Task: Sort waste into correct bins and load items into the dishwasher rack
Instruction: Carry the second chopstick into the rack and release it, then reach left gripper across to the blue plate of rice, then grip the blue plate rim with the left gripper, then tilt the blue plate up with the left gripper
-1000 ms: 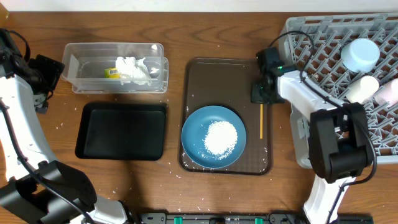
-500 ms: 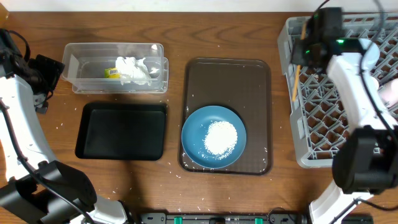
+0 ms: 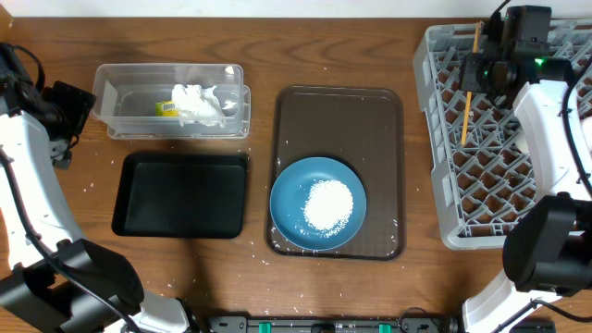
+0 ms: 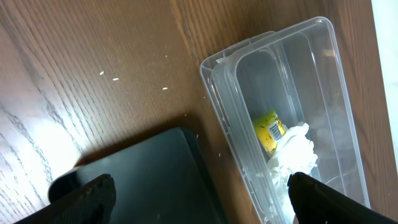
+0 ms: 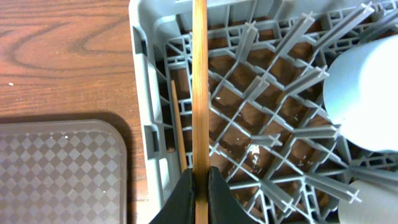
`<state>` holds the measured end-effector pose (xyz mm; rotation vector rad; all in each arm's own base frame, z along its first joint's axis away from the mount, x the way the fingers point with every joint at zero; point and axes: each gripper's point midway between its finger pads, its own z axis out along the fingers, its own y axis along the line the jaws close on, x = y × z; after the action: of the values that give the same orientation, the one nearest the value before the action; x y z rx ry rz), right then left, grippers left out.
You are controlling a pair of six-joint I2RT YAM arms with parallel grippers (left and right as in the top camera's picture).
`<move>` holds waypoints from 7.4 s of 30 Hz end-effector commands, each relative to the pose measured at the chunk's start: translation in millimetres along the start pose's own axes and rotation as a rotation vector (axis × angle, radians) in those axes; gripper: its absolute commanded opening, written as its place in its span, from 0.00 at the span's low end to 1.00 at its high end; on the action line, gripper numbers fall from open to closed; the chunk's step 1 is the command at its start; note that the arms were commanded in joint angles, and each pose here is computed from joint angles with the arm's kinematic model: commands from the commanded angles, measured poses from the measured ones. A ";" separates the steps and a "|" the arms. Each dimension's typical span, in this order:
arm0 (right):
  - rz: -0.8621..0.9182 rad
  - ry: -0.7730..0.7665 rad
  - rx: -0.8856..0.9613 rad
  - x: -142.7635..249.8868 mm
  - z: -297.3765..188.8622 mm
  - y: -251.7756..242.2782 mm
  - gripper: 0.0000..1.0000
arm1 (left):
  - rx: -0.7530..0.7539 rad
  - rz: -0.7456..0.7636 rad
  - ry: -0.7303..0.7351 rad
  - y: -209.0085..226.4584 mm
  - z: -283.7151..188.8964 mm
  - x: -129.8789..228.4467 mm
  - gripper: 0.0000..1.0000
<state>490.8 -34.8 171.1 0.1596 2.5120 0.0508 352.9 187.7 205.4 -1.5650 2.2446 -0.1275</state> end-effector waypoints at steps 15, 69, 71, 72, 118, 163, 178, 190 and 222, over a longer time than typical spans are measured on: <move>0.084 0.076 -0.044 17.8 17.0 3.5 0.30 | -0.011 0.008 0.005 2.3 2.7 0.3 0.91; 0.551 -0.039 0.105 6.7 -29.4 -128.3 0.99 | 0.140 -0.015 0.193 -21.5 -2.2 34.5 0.91; 0.551 -0.039 0.105 6.7 -29.4 -128.3 0.99 | 0.159 -0.033 0.320 -21.9 -8.8 60.6 0.91; 0.551 -0.039 0.105 6.7 -29.4 -128.3 0.99 | 0.161 -0.033 0.358 -22.5 -11.1 69.6 0.91; 0.551 -0.039 0.105 6.7 -29.4 -128.3 0.99 | 0.283 1.568 0.403 -97.0 -40.8 492.3 0.91; 0.551 -0.039 0.105 6.7 -29.4 -128.3 0.99 | 0.060 1.299 0.335 -91.2 67.0 539.7 0.65; 0.551 -0.039 0.105 6.7 -29.4 -128.3 0.99 | 0.002 1.312 0.368 -76.5 65.3 536.3 0.42; 0.551 -0.039 0.105 6.7 -29.4 -128.3 0.99 | 0.007 1.312 0.369 -77.4 64.4 537.1 0.34; 0.551 -0.039 0.105 6.7 -29.4 -128.2 0.99 | 0.104 1.388 0.289 -98.4 23.2 517.8 0.06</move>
<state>456.7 -161.9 168.7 0.8777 2.3892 0.1348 286.9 -325.6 50.0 0.2766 2.9959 -0.0767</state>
